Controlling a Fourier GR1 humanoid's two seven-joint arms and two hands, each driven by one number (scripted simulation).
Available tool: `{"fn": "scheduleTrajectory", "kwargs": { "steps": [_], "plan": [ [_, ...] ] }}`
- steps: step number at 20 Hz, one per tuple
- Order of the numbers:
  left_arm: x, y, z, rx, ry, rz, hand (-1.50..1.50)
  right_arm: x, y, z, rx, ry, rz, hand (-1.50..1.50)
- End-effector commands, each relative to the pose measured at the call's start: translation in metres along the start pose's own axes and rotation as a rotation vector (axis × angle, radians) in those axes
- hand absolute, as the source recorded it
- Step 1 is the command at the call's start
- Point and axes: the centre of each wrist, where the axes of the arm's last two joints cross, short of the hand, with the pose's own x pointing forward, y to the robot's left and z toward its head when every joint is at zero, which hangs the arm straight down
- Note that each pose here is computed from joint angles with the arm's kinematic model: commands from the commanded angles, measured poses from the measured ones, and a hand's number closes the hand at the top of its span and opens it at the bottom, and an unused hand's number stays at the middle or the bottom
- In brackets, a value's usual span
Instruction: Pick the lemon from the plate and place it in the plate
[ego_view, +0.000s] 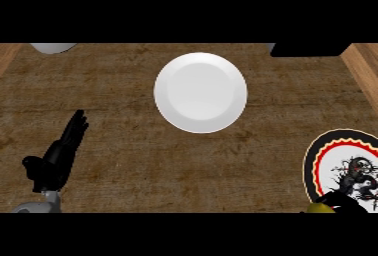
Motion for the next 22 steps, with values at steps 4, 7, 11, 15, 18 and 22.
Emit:
{"fn": "scheduleTrajectory", "kwargs": {
  "steps": [4, 7, 11, 15, 18, 22],
  "plan": [
    [0.004, 0.003, 0.0, -0.02, -0.013, 0.012, 0.0, 0.048, -0.007, 0.082, -0.193, -0.004, -0.078, 1.5],
    [0.003, -0.007, -0.004, -0.019, 0.013, -0.028, 0.0, 0.067, -0.023, 0.107, -0.266, -0.055, -0.098, 1.5],
    [0.007, -0.009, -0.008, -0.015, -0.006, 0.001, 0.0, 0.081, -0.038, 0.132, -0.393, -0.119, -0.11, 1.5],
    [0.002, -0.004, -0.006, -0.021, -0.008, 0.011, 0.0, 0.098, -0.039, 0.148, -0.532, -0.169, -0.107, 1.5],
    [0.003, -0.005, -0.004, -0.034, -0.011, 0.01, 0.0, 0.106, -0.037, 0.161, -0.524, -0.226, -0.106, 1.5],
    [0.0, -0.013, -0.006, -0.056, -0.02, 0.0, 0.0, 0.125, -0.046, 0.137, -0.538, -0.218, -0.148, 1.5]
  ]
}}
